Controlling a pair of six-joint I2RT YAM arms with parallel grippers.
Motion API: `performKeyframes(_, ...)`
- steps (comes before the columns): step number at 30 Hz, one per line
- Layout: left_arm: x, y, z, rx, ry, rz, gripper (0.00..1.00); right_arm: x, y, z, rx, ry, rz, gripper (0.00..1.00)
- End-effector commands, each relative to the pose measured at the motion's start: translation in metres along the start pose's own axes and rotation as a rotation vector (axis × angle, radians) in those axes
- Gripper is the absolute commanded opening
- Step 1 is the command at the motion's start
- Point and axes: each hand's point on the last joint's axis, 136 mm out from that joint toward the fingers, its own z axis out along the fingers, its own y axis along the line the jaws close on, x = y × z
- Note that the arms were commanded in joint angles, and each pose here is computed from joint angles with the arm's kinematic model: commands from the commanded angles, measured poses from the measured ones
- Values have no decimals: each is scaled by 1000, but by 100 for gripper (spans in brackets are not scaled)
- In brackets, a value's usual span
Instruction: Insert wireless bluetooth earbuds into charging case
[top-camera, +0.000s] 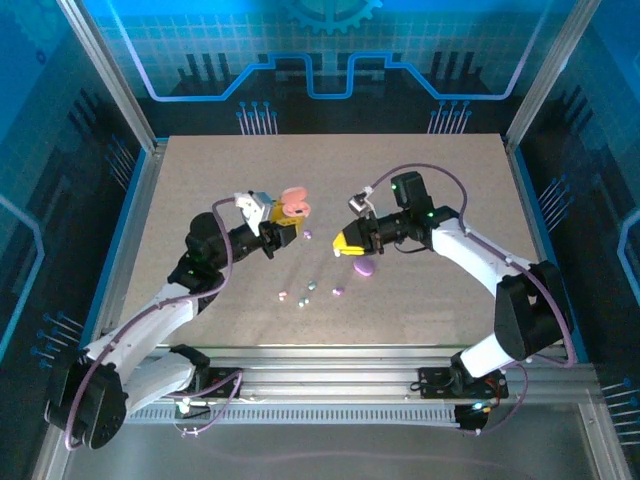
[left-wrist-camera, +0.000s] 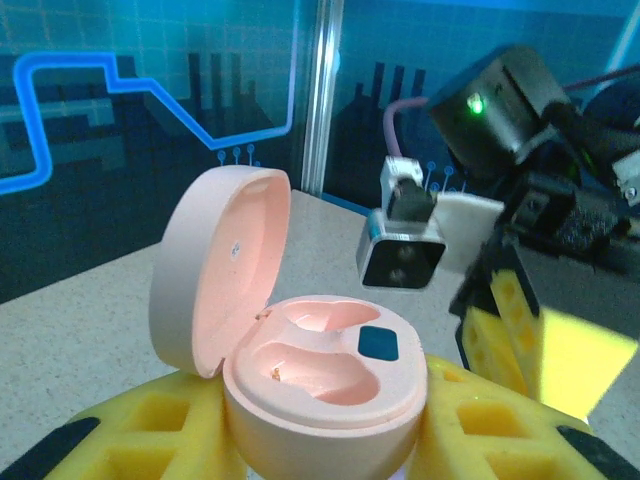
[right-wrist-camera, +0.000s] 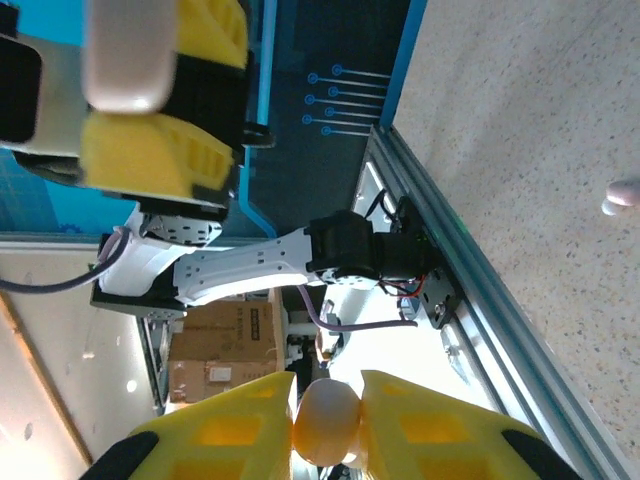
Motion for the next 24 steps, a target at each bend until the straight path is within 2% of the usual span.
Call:
performKeyframes(1, -9, -16, 7, 74, -33, 55, 34, -10, 33, -19, 24, -65, -105, 24)
performKeyframes(9, -1, -27, 23, 128, -4, 61, 34, -24, 68, -33, -2, -138, -141, 24)
performKeyframes(17, -1, -37, 30, 166, -5, 75, 34, -34, 76, -34, -28, -149, -119, 24)
performKeyframes(24, -6, -49, 28, 224, -22, 79, 35, -43, 65, -37, 85, -215, -174, 24)
